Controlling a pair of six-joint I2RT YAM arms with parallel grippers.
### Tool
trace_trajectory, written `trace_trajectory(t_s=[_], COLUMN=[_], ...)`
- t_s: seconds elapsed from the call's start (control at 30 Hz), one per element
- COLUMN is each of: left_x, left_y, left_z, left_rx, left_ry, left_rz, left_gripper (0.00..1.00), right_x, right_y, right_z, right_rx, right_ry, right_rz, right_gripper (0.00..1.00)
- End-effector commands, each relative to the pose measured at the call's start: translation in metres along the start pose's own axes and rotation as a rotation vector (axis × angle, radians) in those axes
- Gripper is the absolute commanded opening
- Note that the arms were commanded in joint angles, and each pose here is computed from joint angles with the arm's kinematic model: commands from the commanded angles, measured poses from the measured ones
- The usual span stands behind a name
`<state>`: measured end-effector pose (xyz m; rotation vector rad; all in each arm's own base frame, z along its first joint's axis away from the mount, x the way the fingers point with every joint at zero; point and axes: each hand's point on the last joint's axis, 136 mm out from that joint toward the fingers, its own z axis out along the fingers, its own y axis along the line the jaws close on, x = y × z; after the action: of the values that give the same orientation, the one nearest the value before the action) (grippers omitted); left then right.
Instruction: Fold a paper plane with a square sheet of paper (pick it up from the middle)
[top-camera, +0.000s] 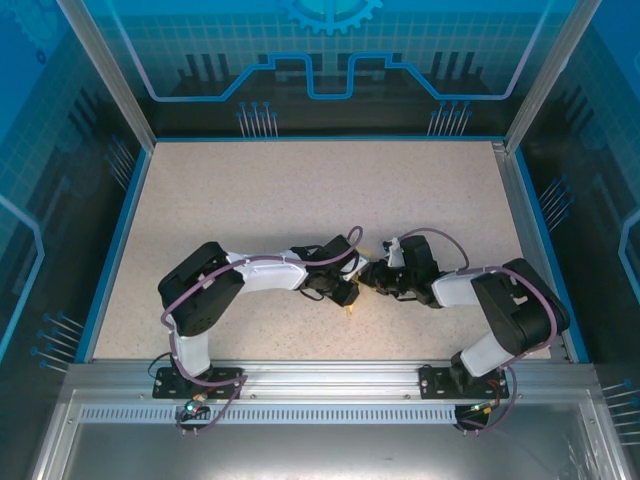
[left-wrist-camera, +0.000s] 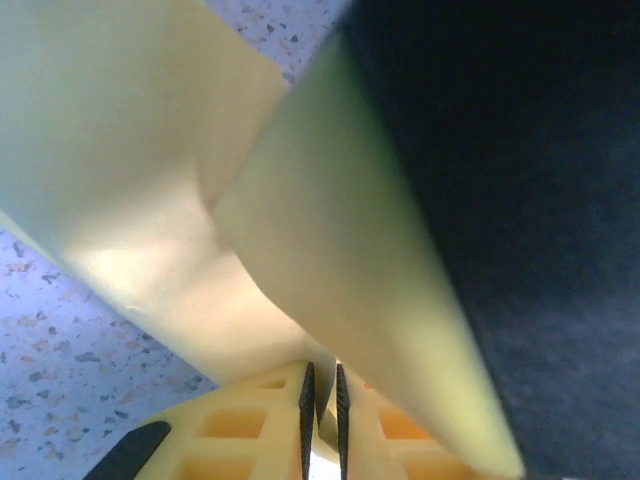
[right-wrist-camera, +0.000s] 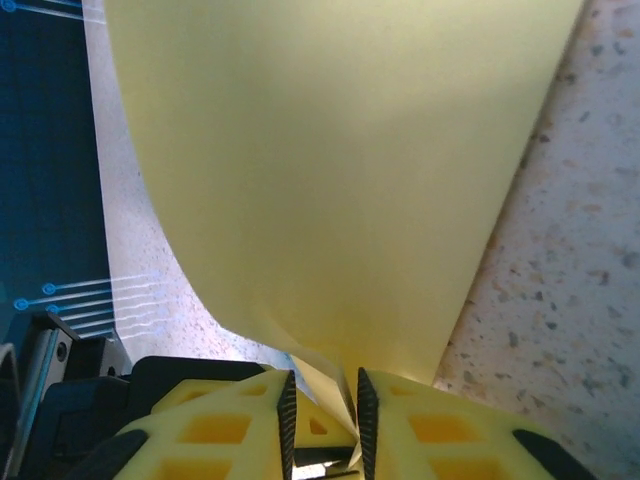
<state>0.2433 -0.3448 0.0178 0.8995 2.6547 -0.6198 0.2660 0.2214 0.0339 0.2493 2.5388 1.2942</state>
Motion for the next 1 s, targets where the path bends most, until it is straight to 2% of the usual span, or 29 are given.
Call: trace_trajectory(t_s=[0.0, 0.33, 0.53, 0.67, 0.97], left_x=[0.017, 0.012, 0.012, 0.016, 0.026], left_y=[-0.004, -0.01, -0.013, -0.004, -0.011], left_z=[0.006, -0.011, -0.027, -0.037, -0.021], left_rx=[0.027, 0.04, 0.041, -0.01, 0.047], left_ry=[0.051, 0.028, -0.001, -0.026, -0.046], left_rz=[0.024, 0.023, -0.006, -0.061, -0.158], left_gripper=[0.18, 0.24, 0.32, 0.34, 0.35], right_x=[0.002, 0.001, 0.001, 0.003, 0.003], right_y=[-0.001, -0.016, -0.019, -0.02, -0.019], right_z=[0.002, 0.0, 0.002, 0.002, 0.004], right_rx=[-0.016, 0.07, 0.089, 0.09, 0.085], right_ry=[0.012, 0.008, 0.013, 0.019, 0.024], right_rz=[-0.005, -0.022, -0.032, -0.034, -0.04], right_gripper=[0.15, 0.0, 0.0, 0.0, 0.0])
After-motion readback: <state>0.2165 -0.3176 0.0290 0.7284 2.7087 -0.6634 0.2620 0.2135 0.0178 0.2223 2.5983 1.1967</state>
